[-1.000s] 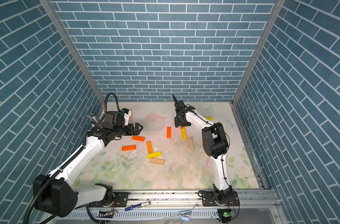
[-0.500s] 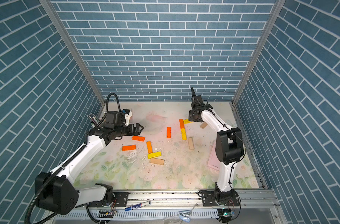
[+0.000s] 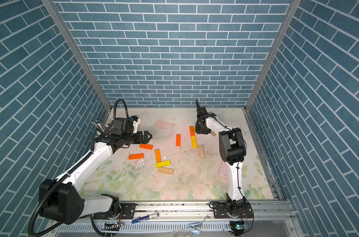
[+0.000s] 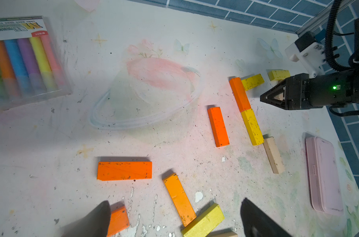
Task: Assemble the number 6 with building blocks
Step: Adjust the building block at the center of the board.
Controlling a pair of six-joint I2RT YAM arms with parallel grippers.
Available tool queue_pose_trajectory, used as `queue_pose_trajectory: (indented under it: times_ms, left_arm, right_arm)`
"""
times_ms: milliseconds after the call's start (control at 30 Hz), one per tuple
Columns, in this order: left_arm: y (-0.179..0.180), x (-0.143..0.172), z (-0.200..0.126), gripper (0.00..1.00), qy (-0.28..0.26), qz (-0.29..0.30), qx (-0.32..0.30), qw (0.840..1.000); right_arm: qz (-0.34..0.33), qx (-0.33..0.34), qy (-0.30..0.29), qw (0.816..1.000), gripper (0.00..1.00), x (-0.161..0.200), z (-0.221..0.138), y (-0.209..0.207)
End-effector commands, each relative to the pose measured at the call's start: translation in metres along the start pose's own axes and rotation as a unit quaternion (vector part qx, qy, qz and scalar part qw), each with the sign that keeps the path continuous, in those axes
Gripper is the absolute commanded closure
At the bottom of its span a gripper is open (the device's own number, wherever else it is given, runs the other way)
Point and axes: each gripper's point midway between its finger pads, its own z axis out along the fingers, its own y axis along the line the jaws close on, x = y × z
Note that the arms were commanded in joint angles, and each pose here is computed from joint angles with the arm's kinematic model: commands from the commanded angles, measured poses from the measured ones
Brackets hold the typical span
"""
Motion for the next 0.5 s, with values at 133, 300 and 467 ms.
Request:
queue_pose_trajectory:
  times_ms: [133,300,467]
  left_arm:
    - [0.003,0.0,0.004,0.01,0.006,-0.003,-0.003,1.0]
    - [0.004,0.0,0.006,0.01,0.008,-0.003,-0.005,1.0]
    - [0.004,0.0,0.007,0.01,0.009,-0.002,-0.005,1.0]
  right_arm:
    - [-0.021,0.02,0.022,0.999,0.65,0.0,0.022,-0.003]
    - [-0.028,0.023,0.031,0.999,0.64,0.001,0.032,-0.003]
    - [-0.032,0.023,0.036,0.999,0.61,0.002,0.037,0.0]
